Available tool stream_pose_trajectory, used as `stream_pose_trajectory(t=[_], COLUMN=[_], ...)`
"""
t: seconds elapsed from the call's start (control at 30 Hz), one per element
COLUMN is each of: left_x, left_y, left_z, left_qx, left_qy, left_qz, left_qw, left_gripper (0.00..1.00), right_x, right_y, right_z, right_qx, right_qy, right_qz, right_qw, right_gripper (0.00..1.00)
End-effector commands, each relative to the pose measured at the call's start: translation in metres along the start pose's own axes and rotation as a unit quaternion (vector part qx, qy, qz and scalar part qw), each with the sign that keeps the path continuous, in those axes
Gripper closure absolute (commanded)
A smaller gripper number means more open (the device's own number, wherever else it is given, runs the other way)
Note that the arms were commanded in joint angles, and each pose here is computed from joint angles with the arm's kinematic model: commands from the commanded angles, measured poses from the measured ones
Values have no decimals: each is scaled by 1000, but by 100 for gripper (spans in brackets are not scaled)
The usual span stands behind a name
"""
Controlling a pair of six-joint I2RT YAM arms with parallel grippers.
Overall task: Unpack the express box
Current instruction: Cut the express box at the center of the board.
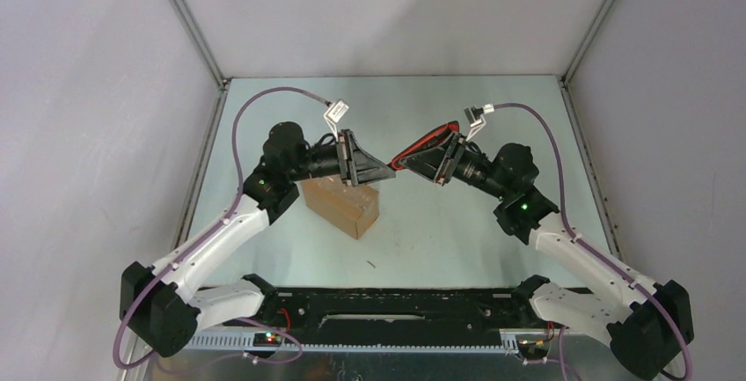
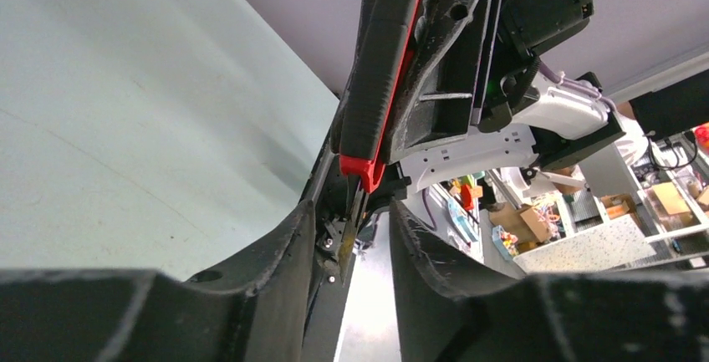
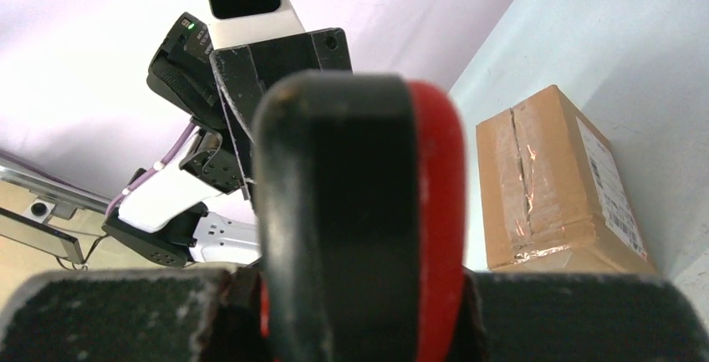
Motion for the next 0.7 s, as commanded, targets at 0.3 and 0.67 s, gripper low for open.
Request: stream_pose_trajectory(t=[0.3,0.67], left_x=[-12,-11], left_y=[5,1], left_z=[-9,1], left_qx=[-7,20], left_qy=[6,14], left_qz=[33,32], left_qw=[999,999], left_gripper=[99,100], right_x=[24,29], right_y=[-2,-16], right_z=[-11,-6], right_qx=[-20,-14], right_qy=[-40,-64], right_qz=[-28,-18], right_qw=[999,998], right_gripper=[100,76])
Point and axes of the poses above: each gripper's point midway between its finger pads, its own y axis out along the fingers, its own x axis along the line the jaws close on, z = x × y, the point moved 7 cm from there along -y, back along the fingers, and after that the axes turned 13 degrees about y, right-handed, at the moved point
